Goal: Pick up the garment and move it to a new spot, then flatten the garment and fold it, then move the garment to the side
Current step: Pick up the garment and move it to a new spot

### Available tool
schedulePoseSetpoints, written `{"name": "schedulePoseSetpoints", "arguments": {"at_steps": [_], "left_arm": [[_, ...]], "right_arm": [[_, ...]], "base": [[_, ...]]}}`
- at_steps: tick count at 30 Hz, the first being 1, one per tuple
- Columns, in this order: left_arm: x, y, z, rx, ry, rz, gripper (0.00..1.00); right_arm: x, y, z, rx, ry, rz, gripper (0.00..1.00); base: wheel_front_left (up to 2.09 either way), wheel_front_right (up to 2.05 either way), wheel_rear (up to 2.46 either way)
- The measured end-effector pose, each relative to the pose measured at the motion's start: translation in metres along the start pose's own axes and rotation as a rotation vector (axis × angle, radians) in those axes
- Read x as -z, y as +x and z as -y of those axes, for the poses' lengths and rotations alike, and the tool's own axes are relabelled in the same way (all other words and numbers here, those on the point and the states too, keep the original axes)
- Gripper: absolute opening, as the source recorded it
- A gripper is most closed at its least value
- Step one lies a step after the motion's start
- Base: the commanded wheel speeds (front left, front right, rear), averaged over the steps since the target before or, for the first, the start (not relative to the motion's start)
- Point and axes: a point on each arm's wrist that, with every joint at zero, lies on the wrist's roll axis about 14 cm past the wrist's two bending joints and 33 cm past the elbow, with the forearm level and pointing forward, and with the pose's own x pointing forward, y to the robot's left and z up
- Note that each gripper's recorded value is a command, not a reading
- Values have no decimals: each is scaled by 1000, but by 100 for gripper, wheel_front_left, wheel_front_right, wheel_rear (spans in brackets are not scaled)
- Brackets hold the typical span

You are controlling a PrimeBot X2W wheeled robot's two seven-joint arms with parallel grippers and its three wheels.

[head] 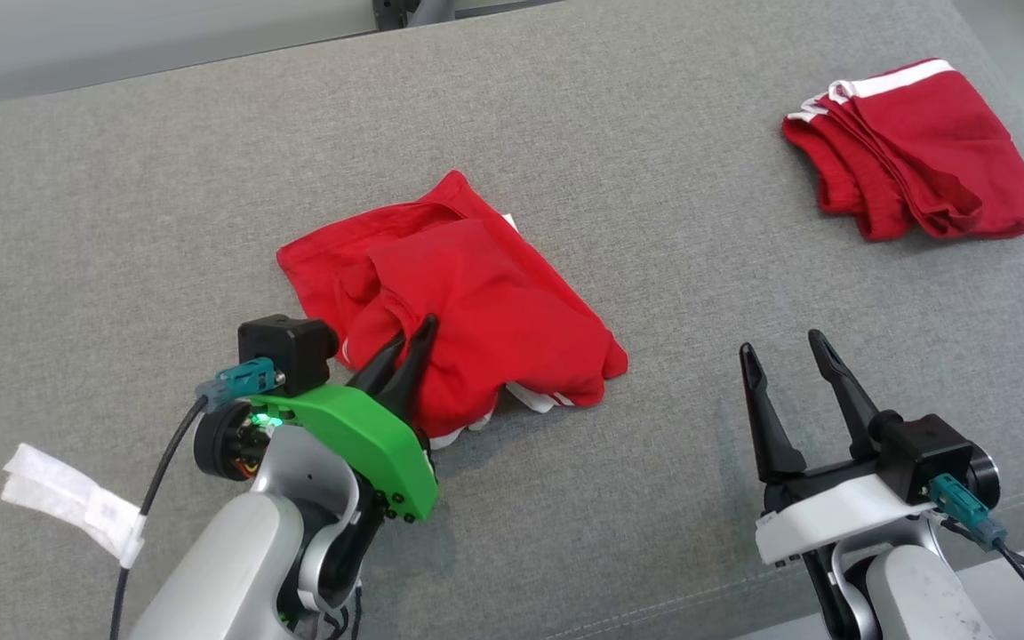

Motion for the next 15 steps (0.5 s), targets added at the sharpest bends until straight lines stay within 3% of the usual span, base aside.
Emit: {"name": "schedulePoseSetpoints", "arguments": {"at_steps": [5, 11, 12, 13, 14, 15], "left_arm": [[40, 17, -41, -106, 48, -73, 0], [57, 23, -54, -128, 49, -76, 2], [56, 23, -54, -128, 57, -64, 20], [53, 23, -55, -131, 66, -46, 49], [50, 22, -55, -132, 84, -26, 100], [46, 20, -55, -132, 100, -5, 100]], "right_arm": [[4, 0, -3, -8, 8, -13, 100], [5, 1, -4, -11, 10, -14, 100], [5, 1, -4, -11, 10, -14, 100], [5, 0, -4, -11, 11, -15, 100], [6, 0, -6, -16, 14, -17, 100], [5, -1, -8, -22, 18, -16, 100]], "base": [[0, 0, 0], [0, 0, 0], [0, 0, 0], [0, 0, 0], [0, 0, 0], [0, 0, 0]]}}
